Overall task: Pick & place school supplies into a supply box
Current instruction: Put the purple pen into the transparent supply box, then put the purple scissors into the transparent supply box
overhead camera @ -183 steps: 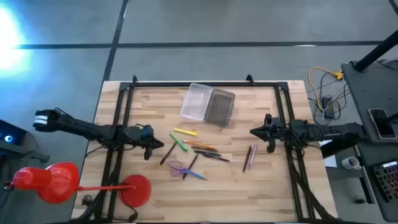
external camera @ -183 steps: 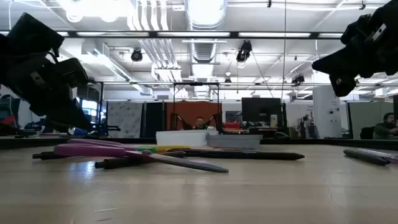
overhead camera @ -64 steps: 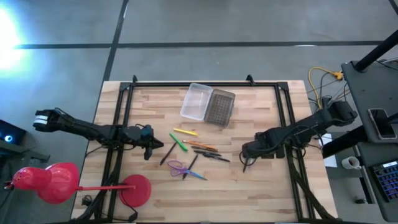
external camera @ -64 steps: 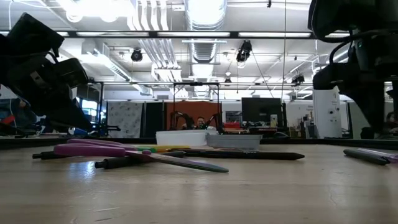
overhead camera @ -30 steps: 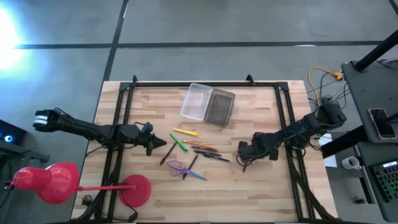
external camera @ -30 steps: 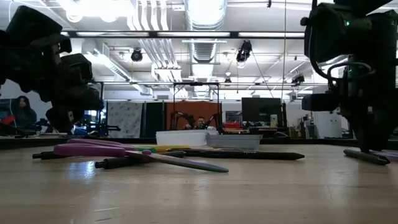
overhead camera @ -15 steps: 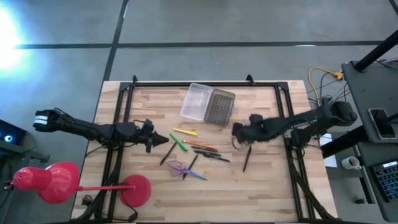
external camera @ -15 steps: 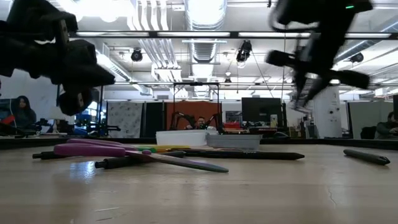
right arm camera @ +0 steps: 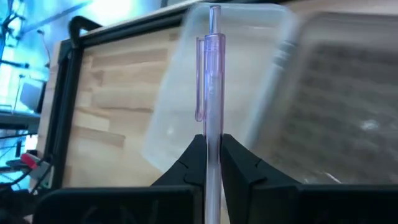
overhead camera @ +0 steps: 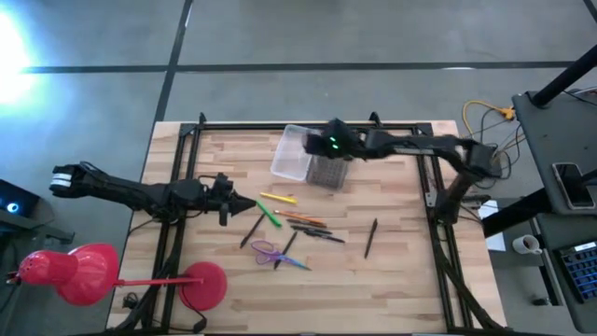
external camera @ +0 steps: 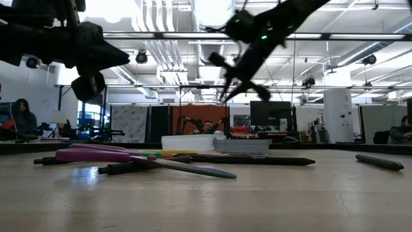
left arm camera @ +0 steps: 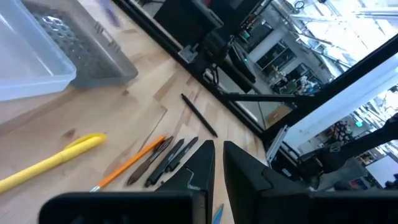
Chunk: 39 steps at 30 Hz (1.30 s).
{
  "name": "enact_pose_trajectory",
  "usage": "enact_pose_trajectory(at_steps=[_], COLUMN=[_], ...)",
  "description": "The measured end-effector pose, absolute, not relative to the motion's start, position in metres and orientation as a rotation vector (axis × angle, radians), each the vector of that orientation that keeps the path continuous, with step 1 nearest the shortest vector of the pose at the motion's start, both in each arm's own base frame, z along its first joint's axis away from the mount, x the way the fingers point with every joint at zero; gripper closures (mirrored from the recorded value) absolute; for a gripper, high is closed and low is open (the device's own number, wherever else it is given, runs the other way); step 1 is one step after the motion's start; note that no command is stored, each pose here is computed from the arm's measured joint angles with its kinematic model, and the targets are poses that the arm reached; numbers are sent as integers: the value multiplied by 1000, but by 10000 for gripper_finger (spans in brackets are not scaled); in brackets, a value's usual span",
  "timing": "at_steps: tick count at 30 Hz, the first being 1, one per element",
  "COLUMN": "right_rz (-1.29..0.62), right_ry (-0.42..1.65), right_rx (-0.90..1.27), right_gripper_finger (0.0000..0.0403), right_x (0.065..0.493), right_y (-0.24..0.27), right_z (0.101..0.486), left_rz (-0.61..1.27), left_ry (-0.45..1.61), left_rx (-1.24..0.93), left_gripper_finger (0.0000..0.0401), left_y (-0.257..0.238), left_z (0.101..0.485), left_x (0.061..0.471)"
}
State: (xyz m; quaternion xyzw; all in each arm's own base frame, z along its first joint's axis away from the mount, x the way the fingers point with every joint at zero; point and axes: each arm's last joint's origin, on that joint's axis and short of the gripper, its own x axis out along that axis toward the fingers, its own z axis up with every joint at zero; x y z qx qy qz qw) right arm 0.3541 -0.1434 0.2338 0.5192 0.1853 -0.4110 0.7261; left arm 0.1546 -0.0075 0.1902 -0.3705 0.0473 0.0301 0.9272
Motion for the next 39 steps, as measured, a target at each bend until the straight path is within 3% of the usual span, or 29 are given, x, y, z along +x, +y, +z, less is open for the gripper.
enact_pose_trajectory(at_steps=[7,13,20,27,31,39], right_rz=[-933,-1022,-1020,-1061,-957,-426], right_ry=[470,515,549,667,710,924], right_rx=[1222,1408,1342,1230,1046,248], right_gripper_finger=[380,332,283,258,255,255], right_x=[407,422,420,407,408,404], right_y=[-170,-174,-174,-173,-155,-69], right_z=[210,175,176,182,203,260], left_rz=[65,75,91,92,91,114], left_ry=[98,111,140,141,143,228], left_rx=[-781,-840,-837,-837,-819,-780], left_gripper_finger=[384,384,384,384,384,384], left_y=[-7,-7,-7,-7,-7,-8], left_z=[190,188,185,184,184,176], left_x=[155,154,154,154,154,152])
